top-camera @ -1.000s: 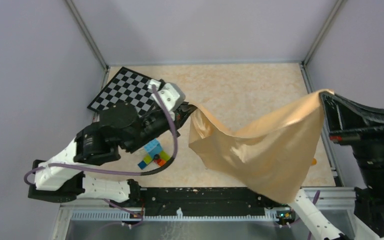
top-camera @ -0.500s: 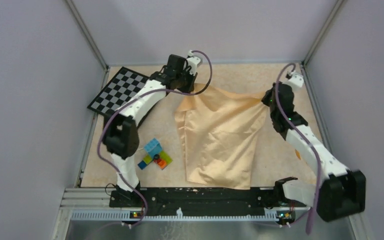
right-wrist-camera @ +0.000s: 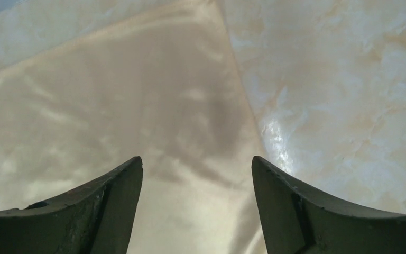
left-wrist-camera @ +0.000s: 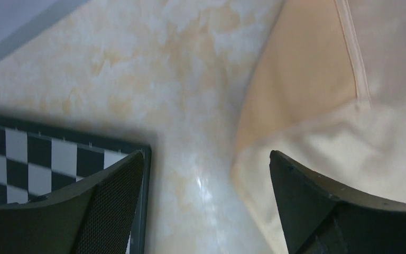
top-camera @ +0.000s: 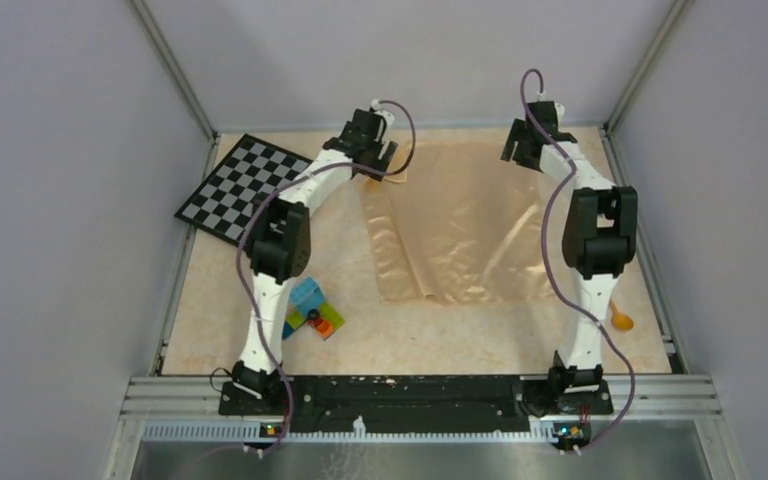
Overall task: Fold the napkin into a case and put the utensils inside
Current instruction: Flatten out the crumpled napkin at the center of the board.
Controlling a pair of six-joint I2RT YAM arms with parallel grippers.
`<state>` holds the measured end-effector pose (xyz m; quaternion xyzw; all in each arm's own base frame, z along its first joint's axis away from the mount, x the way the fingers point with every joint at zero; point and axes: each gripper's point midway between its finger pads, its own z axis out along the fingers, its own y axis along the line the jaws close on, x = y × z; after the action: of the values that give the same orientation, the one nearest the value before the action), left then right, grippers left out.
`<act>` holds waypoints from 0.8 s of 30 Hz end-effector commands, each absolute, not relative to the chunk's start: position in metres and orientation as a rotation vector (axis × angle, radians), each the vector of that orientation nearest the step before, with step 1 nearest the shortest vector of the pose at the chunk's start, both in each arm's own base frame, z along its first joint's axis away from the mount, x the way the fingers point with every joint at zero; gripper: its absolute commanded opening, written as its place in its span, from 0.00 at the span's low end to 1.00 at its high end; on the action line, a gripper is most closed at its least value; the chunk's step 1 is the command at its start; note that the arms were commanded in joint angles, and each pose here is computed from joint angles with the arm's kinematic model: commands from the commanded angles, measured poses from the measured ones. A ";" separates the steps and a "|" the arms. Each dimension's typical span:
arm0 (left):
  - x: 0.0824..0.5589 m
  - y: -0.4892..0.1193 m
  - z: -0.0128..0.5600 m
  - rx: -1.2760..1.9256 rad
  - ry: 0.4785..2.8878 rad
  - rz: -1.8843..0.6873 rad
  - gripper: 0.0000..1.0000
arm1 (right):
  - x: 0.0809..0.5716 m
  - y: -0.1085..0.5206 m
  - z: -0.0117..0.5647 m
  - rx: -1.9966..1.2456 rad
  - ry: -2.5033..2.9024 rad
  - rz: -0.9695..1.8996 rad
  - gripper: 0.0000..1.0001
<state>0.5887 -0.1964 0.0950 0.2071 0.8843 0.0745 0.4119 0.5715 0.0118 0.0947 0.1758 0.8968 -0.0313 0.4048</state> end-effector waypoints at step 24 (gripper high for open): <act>0.535 -0.268 0.122 -0.254 1.915 -0.775 0.97 | 0.494 0.175 0.105 0.376 2.193 1.005 0.69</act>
<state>0.5015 -0.2647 0.0963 -0.0207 0.8545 -0.2827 0.4353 0.4742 0.1795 0.0959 0.1333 0.8578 0.3912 0.3056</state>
